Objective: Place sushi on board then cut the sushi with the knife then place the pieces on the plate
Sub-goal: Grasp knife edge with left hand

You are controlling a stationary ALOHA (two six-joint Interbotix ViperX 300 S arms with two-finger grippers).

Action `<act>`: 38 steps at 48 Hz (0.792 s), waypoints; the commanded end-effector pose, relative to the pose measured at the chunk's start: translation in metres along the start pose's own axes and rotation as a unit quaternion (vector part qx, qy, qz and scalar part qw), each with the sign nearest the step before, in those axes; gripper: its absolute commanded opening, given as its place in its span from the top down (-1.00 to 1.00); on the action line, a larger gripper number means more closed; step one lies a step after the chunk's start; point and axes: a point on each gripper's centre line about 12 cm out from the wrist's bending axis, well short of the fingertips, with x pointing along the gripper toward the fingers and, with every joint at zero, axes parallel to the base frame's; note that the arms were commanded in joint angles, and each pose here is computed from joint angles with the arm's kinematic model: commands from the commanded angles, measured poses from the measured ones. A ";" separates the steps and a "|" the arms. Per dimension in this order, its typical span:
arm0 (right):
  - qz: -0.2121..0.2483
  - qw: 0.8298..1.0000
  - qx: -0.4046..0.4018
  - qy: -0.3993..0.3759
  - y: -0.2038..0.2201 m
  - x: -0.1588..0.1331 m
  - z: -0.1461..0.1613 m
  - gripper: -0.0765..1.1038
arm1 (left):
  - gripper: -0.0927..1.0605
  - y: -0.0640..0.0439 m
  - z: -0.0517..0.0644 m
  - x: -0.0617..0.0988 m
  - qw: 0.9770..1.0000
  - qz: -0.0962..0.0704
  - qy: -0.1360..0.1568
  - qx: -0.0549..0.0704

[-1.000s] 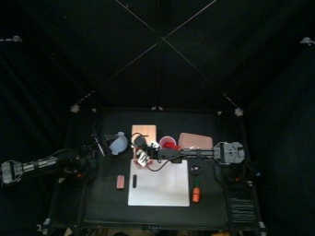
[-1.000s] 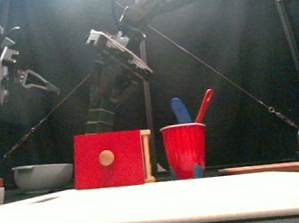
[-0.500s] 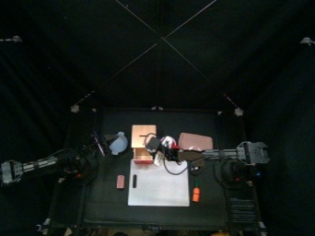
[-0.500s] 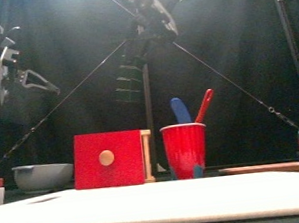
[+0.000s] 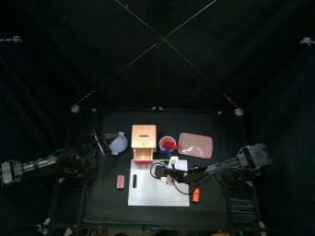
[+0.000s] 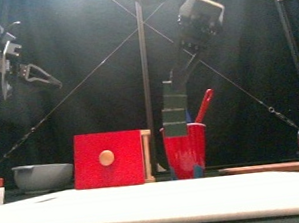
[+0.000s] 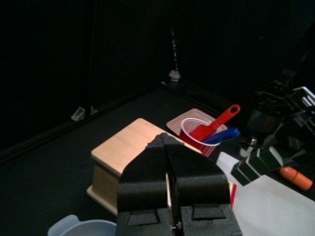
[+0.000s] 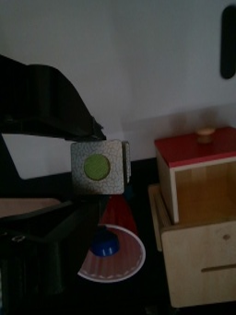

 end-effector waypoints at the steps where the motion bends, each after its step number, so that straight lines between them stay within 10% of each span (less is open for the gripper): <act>1: 0.002 1.000 -0.003 -0.013 0.005 -0.003 0.009 -0.14 | 0.73 -0.002 0.010 0.003 1.000 -0.001 -0.015 -0.007; 38: 0.064 0.998 0.002 0.000 0.063 -0.002 0.028 -0.78 | 0.73 0.004 0.002 0.001 1.000 0.013 -0.003 -0.006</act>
